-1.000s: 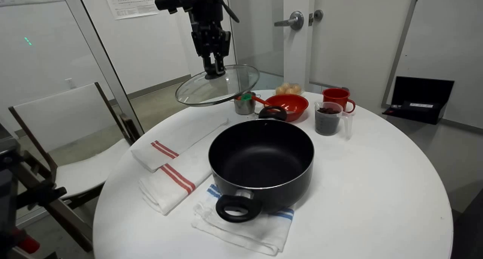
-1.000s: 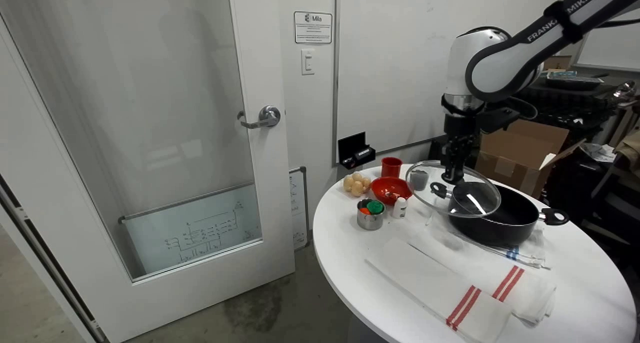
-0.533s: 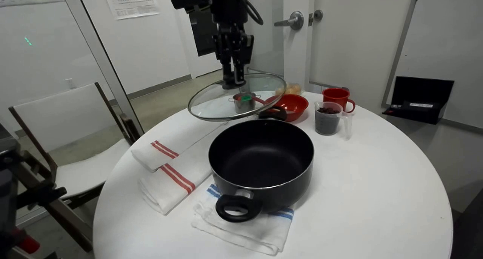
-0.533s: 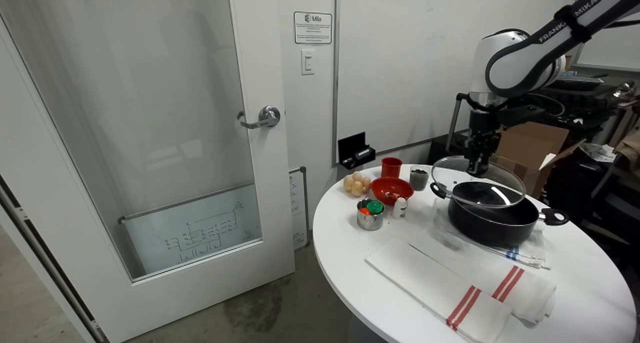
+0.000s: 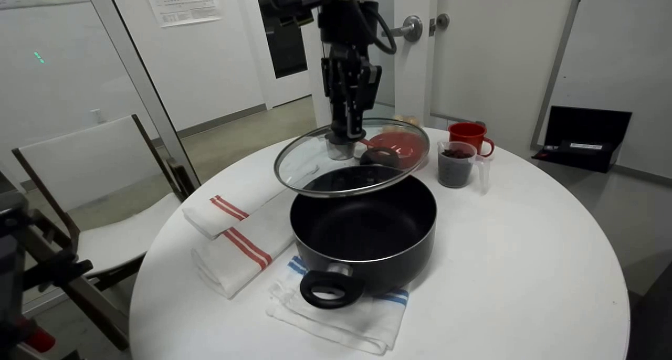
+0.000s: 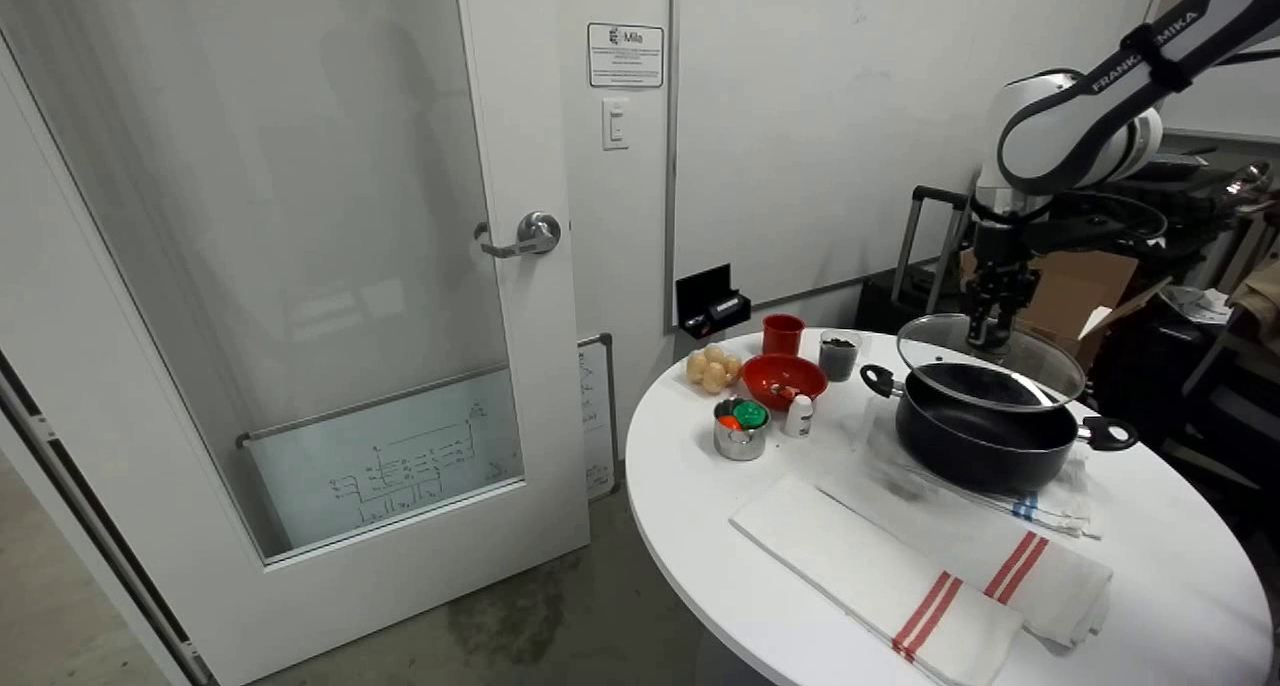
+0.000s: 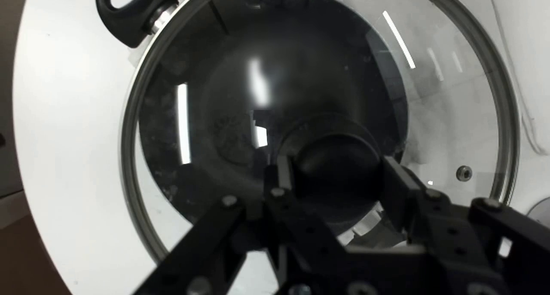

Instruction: Put the lid on the pot

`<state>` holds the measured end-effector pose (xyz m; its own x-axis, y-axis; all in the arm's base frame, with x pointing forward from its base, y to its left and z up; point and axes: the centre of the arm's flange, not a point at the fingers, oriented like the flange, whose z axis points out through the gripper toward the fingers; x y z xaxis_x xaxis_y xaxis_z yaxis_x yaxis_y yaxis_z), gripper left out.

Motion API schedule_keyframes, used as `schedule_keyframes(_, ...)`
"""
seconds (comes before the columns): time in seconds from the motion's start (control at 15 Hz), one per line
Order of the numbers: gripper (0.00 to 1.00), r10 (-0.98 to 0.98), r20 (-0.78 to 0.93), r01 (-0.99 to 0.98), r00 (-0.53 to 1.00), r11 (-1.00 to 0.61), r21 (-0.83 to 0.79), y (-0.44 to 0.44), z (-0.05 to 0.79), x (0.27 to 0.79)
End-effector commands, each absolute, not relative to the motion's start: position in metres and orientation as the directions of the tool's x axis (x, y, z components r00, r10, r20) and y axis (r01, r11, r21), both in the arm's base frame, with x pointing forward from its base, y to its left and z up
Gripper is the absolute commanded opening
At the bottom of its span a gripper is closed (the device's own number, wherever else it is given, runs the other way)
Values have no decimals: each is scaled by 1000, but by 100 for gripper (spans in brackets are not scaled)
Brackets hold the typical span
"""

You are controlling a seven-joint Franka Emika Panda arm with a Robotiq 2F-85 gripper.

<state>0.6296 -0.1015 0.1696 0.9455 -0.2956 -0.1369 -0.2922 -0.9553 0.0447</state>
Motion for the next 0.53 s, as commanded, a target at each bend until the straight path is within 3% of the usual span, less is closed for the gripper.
schedule_keyframes(0.0, 25, -359, -129, -359, 924, -933, 25, -114, 166, 626)
schedule_keyframes(0.47, 25, -421, -139, -423, 896, -906, 12, -130, 139, 625)
